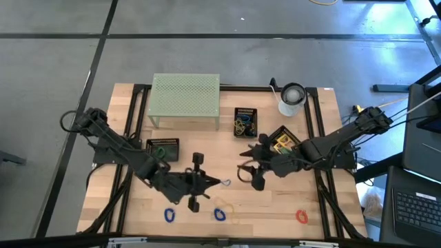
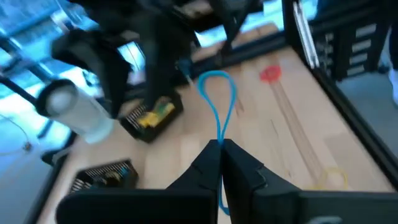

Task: Pick & Place Office Desk Supplies
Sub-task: Put the blue rubber band into the top black bin

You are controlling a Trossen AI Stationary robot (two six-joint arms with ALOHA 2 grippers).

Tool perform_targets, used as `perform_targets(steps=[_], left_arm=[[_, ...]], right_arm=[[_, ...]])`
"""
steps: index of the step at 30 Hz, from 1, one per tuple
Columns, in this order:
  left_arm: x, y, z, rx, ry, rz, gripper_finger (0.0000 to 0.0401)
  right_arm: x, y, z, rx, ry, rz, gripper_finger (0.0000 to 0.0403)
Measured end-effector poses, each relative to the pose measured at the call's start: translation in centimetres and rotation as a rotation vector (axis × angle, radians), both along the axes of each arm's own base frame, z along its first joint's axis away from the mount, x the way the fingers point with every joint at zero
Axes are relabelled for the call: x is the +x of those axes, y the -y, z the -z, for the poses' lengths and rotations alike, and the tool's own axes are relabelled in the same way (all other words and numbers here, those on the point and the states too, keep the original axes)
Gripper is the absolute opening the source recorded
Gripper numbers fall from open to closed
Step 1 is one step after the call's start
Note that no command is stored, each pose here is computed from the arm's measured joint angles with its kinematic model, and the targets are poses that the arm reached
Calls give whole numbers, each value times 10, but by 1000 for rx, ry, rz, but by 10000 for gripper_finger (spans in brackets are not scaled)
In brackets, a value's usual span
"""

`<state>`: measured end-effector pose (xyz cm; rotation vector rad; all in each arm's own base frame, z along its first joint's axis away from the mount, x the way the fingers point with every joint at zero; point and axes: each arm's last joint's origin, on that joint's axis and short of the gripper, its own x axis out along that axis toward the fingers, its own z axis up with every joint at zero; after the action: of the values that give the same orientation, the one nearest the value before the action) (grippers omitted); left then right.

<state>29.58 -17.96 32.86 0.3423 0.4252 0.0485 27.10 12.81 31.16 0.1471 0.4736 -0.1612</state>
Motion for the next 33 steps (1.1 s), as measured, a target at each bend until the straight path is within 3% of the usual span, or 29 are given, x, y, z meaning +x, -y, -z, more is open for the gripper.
perform_targets(steps=[7,11,16,20,33], left_arm=[[-11,13,-25,51,161,48,4],[-7,22,-26,51,218,88,4],[6,26,-20,50,259,95,3],[15,28,-13,48,271,83,3],[19,31,-7,-8,271,77,3]], right_arm=[[1,-19,-14,-168,140,-148,206],[5,-26,-20,-244,221,-226,206],[14,-37,-20,-239,305,-430,206],[20,-43,-16,-236,336,-519,206],[25,-49,-14,-209,380,-582,206]])
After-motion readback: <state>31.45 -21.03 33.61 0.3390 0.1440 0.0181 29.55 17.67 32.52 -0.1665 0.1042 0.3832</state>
